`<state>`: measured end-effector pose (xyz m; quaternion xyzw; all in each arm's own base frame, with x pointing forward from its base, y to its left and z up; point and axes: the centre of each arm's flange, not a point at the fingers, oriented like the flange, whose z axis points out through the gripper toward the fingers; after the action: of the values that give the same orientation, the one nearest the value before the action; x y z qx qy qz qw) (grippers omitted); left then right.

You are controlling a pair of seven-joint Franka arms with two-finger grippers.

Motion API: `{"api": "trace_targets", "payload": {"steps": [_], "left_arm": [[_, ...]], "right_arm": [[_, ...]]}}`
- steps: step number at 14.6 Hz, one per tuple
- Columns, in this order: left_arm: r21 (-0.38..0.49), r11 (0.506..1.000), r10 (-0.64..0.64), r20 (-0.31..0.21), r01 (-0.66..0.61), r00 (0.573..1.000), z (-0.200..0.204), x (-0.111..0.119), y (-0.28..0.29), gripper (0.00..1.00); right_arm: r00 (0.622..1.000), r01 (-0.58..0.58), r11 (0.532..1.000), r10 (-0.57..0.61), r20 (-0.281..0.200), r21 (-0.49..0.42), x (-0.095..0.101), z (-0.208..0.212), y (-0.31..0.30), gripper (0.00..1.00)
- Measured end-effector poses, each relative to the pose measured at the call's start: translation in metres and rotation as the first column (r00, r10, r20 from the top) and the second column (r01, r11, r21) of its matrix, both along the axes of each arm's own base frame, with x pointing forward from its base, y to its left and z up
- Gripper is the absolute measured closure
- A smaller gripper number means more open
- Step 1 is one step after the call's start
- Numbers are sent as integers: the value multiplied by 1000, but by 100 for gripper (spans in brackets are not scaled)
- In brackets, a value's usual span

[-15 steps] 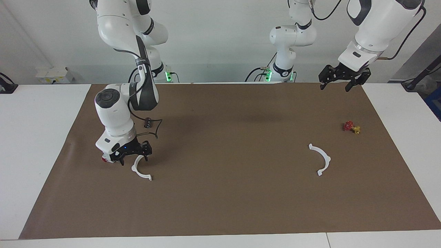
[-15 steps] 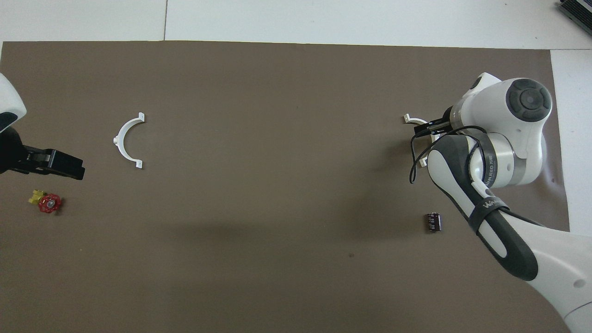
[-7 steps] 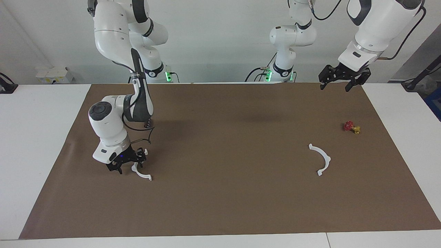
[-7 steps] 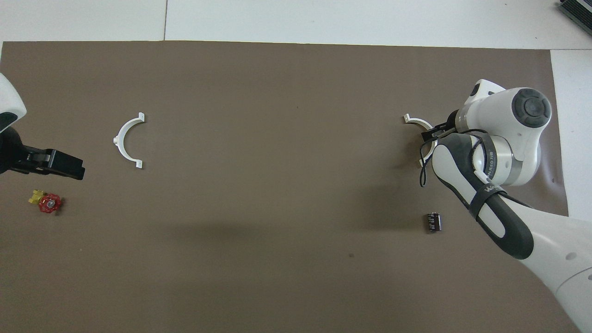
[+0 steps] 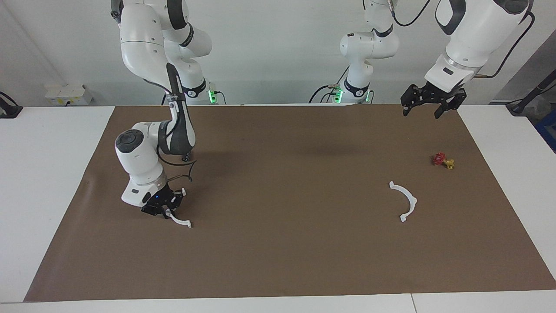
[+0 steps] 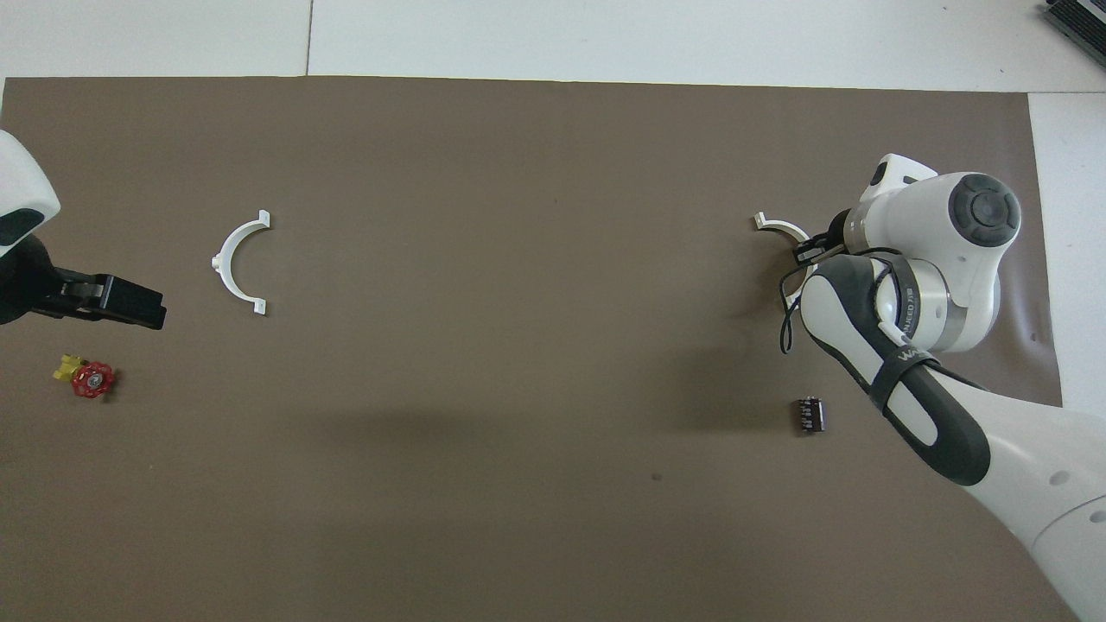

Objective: Assemble drain pipe with both arms
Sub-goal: 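Grasp the white half-ring with the right gripper, then carry the half-ring to mid-table while the left gripper reaches the other half-ring, then set the half-ring down mid-table while the left gripper grasps the other half-ring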

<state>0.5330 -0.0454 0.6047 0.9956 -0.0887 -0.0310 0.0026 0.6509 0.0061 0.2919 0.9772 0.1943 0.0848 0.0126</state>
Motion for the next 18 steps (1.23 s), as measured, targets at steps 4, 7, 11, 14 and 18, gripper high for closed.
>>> {"api": "trace_targets", "payload": {"steps": [4,7,11,14,18], "left_arm": [[-5,1000,4,53,-3,999,-18,9,1,0],[-7,1000,28,84,-27,996,-45,19,14,0],[-9,999,48,107,-47,993,-90,45,24,0],[-8,998,66,107,-65,992,-126,64,36,0],[-8,996,85,129,-84,988,-167,75,57,0]], "right_arm": [[995,86,996,-85,-61,24,7,33,30,79],[978,191,980,-186,-94,48,-6,67,127,79],[956,281,958,-273,-106,64,-48,69,258,79],[946,322,944,-318,-60,70,-72,58,320,79],[955,297,953,-295,-39,62,-82,35,348,79]]}}
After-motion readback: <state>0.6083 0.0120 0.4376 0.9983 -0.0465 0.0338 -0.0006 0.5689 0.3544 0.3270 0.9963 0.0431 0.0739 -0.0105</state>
